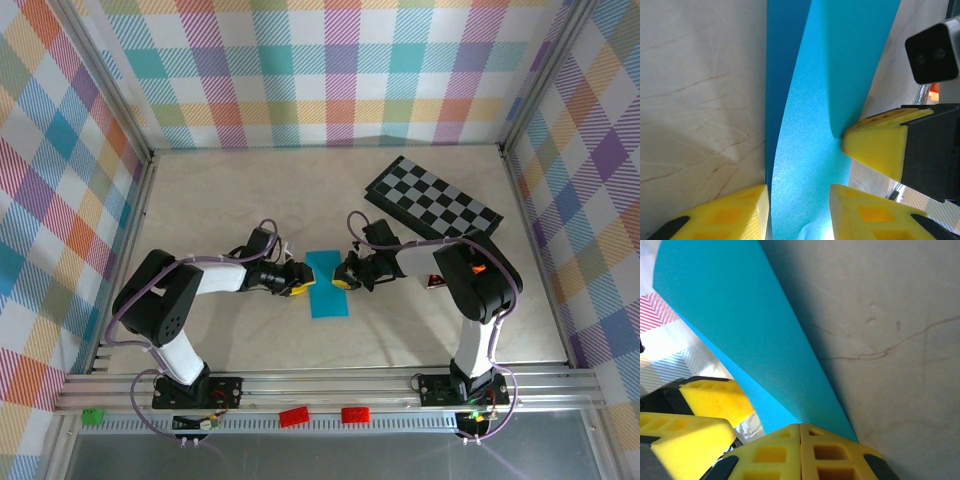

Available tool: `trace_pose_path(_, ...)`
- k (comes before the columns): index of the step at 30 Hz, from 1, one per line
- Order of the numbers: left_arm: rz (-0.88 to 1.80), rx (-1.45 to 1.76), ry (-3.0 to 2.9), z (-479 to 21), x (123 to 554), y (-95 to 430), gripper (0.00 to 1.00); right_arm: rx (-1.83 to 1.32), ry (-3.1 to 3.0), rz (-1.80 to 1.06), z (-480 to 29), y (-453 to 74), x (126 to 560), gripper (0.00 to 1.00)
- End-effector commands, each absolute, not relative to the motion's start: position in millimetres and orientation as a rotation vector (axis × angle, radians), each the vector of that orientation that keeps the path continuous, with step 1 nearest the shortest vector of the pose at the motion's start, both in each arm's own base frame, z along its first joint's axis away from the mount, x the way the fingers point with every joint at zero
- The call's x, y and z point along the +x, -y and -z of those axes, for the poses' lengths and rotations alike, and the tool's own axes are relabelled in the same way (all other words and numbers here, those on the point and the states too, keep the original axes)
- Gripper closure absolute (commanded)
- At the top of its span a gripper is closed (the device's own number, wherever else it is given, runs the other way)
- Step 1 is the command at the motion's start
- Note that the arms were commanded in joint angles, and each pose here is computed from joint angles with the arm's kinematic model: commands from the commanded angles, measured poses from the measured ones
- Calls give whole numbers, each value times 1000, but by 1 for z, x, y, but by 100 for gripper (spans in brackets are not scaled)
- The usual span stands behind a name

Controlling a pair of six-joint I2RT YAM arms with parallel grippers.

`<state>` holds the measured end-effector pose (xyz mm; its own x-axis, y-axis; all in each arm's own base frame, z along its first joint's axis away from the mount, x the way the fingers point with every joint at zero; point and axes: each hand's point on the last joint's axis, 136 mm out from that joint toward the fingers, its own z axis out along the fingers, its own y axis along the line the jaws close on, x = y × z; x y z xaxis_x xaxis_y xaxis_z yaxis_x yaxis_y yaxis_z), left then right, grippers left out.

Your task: Fold a paper plane with a square sheet of paper (pick it up from the middle)

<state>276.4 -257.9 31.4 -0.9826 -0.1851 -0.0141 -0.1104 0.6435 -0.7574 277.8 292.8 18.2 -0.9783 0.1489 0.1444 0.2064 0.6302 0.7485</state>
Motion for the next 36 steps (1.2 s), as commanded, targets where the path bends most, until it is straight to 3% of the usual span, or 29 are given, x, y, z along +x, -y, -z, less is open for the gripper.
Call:
trace_pose_path(1, 1305, -219, -2754, -36, 279, 269, 65, -457, 2789, 1083, 15, -266, 262, 93)
trace_pose_path(11, 1302, -221, -2739, -43, 281, 270, 70, -483, 2784, 1109, 15, -266, 263, 93)
trace_pose_path(16, 1295, -213, -2740, -45, 280, 269, 81, -449, 2789, 1189, 7, -271, 266, 90)
trace_pose_path(20, 1354, -235, -2714, -52, 283, 275, 89, -323, 2846, 1408, -22, -280, 280, 82)
trace_pose_path(22, 1390, -235, -2693, -59, 286, 279, 94, -224, 2926, 1489, -43, -279, 286, 77)
trace_pose_path(30, 1368, -216, -2674, -82, 289, 278, 94, 318, 3207, 1530, -93, -265, 277, 46)
trace_pose_path(36, 1319, -210, -2688, -83, 290, 273, 95, 974, 3385, 1301, -94, -276, 238, 44)
